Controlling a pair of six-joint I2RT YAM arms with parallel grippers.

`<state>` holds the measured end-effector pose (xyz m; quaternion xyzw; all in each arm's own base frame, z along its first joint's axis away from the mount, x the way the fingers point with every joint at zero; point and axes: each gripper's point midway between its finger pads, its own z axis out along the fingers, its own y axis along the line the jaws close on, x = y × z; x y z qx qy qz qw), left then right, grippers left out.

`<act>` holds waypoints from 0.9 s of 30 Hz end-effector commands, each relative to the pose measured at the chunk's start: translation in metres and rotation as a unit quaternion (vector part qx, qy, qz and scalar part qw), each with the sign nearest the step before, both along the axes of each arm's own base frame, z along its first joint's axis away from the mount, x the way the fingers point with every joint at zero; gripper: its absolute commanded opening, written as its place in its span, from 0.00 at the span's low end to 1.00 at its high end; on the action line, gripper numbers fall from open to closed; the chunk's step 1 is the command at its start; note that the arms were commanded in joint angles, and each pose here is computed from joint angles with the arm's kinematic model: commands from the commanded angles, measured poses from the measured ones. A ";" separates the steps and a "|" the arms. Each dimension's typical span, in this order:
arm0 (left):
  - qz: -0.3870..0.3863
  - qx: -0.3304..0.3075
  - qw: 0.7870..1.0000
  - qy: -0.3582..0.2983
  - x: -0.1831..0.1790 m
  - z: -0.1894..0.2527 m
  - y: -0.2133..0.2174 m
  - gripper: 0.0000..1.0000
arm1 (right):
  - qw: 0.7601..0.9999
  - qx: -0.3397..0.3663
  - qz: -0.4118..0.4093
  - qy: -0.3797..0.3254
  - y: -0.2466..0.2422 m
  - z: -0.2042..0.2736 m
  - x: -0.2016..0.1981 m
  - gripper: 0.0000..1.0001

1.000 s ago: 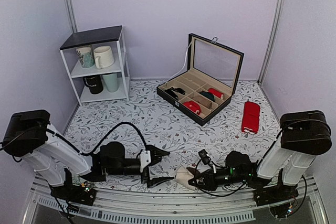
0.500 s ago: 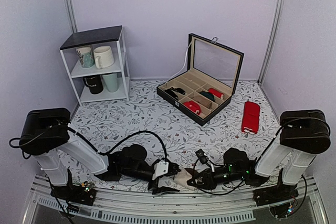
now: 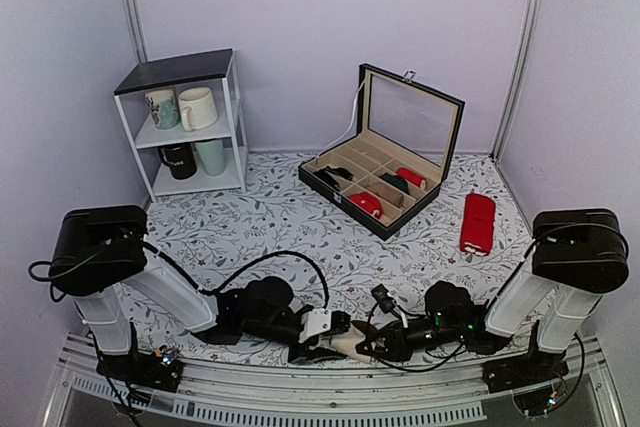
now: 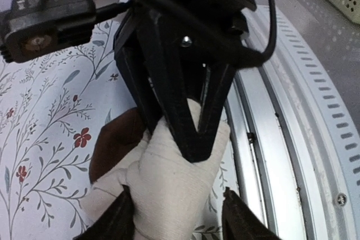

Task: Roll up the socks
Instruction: Roll a pair of socks at the center of the board.

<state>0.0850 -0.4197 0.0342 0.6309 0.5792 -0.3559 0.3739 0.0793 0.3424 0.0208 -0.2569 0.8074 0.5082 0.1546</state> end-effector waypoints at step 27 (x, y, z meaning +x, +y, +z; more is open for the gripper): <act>0.046 0.256 0.945 0.197 -0.028 -0.100 0.036 0.00 | 0.980 -0.177 -0.059 -0.064 -0.066 -0.036 0.018 0.44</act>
